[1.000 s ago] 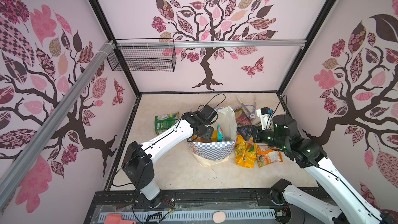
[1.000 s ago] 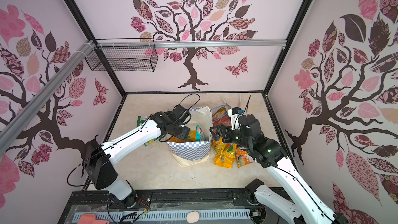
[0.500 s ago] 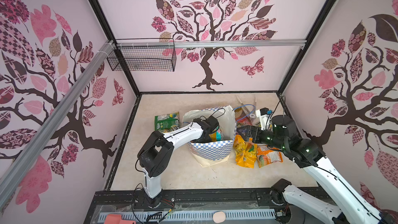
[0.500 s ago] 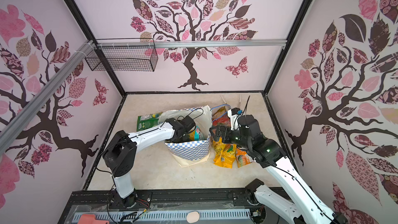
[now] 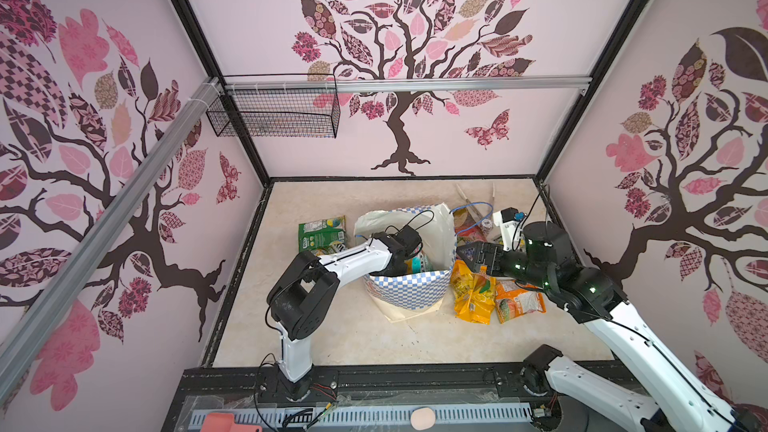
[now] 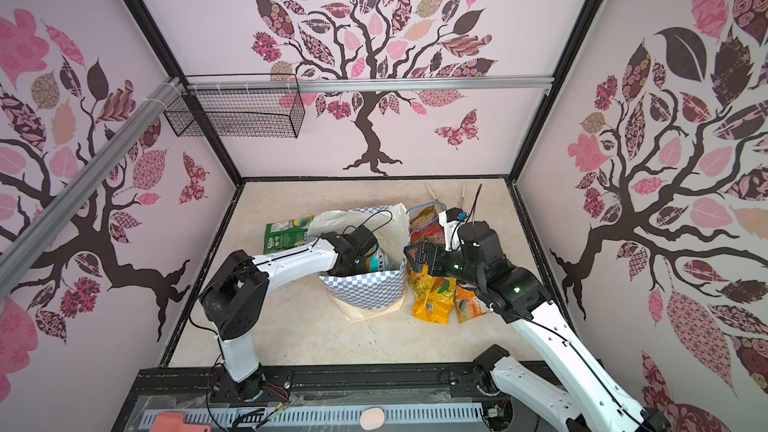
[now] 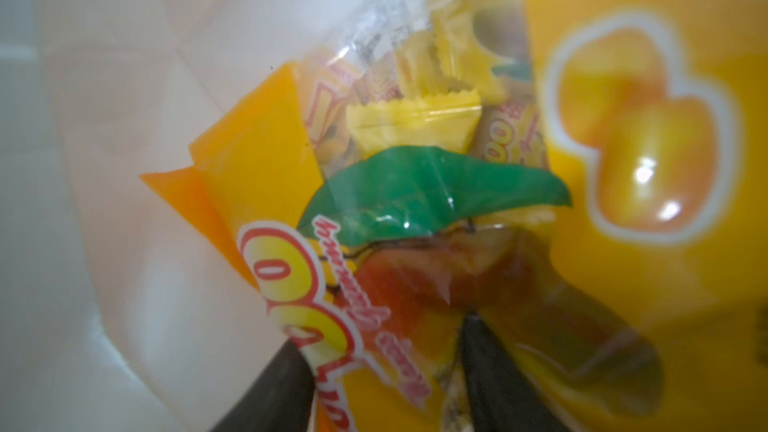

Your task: Take the snacks out of the paper bag

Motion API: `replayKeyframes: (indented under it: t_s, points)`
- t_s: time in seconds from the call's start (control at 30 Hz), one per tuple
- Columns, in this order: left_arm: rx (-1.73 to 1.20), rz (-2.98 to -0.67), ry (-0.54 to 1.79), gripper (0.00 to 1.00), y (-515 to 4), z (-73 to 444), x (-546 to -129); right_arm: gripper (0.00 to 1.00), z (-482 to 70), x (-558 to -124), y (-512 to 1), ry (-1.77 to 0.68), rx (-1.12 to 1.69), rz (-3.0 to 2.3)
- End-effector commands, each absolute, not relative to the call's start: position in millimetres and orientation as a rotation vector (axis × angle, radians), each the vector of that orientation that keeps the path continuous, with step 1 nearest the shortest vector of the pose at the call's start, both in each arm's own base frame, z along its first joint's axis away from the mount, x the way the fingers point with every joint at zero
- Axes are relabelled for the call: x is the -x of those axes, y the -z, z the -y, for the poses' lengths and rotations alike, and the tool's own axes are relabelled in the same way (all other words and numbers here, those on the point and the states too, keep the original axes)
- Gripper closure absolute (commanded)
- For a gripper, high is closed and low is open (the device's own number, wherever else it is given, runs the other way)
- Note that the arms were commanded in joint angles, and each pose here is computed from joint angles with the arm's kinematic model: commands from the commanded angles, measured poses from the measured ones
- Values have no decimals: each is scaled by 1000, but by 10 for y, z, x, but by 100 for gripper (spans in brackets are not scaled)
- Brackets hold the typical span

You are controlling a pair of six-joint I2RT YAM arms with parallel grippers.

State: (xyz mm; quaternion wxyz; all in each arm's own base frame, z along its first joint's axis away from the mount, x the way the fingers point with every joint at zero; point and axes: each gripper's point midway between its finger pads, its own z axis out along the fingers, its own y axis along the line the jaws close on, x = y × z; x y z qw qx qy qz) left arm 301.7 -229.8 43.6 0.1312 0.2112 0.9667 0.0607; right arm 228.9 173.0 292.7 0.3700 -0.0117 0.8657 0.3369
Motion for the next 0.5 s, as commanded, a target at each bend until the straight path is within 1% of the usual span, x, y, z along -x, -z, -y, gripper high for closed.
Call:
replayKeyframes:
  t_s: [0.0, 0.07, 0.1, 0.13, 0.17, 0.47]
  points:
    - [-635, -2922, -272, 60, 7, 2068, -2836, 0, -1742, -2265, -2985, -872, 41, -2217]
    - [-633, -2913, -266, 70, -32, 2065, -2848, 0, -1746, -2271, -2987, -873, 40, -2216]
    - [-634, -2906, -258, 79, -63, 2074, -2852, 0, -1748, -2272, -2988, -875, 38, -2215]
    - [-637, -2904, -252, 92, -86, 2075, -2852, 0, -1751, -2271, -2991, -879, 38, -2215]
    - [-641, -2898, -238, 100, -116, 2094, -2855, 0, -1753, -2268, -2992, -881, 39, -2215]
    - [-613, -2806, -106, 100, -568, 2218, -2944, 0, -1760, -2268, -3008, -888, 34, -2213]
